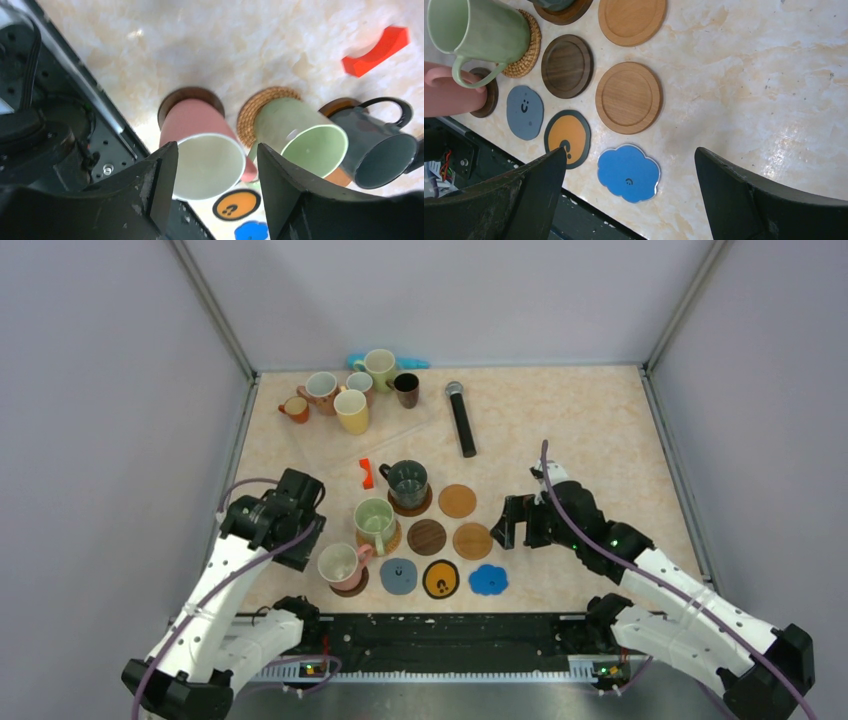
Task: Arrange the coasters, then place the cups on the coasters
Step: Place the cup on the coaster, then pick up the cup from the tray.
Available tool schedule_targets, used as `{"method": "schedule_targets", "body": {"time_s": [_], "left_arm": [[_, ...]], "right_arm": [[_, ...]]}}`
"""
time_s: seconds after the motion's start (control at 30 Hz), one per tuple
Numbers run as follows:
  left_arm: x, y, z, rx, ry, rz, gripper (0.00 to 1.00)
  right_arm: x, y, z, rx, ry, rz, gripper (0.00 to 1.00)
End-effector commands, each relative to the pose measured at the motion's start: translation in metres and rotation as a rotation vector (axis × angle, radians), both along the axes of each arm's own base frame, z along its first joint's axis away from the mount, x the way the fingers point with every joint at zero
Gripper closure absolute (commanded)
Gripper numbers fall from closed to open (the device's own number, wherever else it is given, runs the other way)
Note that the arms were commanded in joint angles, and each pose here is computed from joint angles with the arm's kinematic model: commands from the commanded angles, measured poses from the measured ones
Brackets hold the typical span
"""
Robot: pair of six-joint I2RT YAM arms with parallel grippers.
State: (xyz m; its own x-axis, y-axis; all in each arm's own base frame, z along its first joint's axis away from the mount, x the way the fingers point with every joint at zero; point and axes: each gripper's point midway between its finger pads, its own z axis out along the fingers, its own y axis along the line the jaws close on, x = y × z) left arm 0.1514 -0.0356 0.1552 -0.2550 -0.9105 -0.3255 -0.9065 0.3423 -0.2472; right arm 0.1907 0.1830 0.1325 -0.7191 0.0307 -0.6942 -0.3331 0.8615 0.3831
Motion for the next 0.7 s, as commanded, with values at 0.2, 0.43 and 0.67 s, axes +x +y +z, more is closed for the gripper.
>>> {"method": "schedule_targets", "body": {"time_s": [0.2,0.43,0.67], "left_arm": [[0.119,0.021,0.094,0.376,-0.482,-0.234,0.42],[0.19,0.002,0.134,0.568,-0.729,-0.468,0.38],[0.27,0.007,0.097,0.335,-0.662,-0.473,0.41]], "right_arm": [[0.006,0.008,0.018,0.04,-0.038,0.012,0.02],[0.009,0.012,0.023,0.051,-0.036,0.009,0.02],[0.008,0.016,0.026,0.072,-0.026,0.017,0.02]]}}
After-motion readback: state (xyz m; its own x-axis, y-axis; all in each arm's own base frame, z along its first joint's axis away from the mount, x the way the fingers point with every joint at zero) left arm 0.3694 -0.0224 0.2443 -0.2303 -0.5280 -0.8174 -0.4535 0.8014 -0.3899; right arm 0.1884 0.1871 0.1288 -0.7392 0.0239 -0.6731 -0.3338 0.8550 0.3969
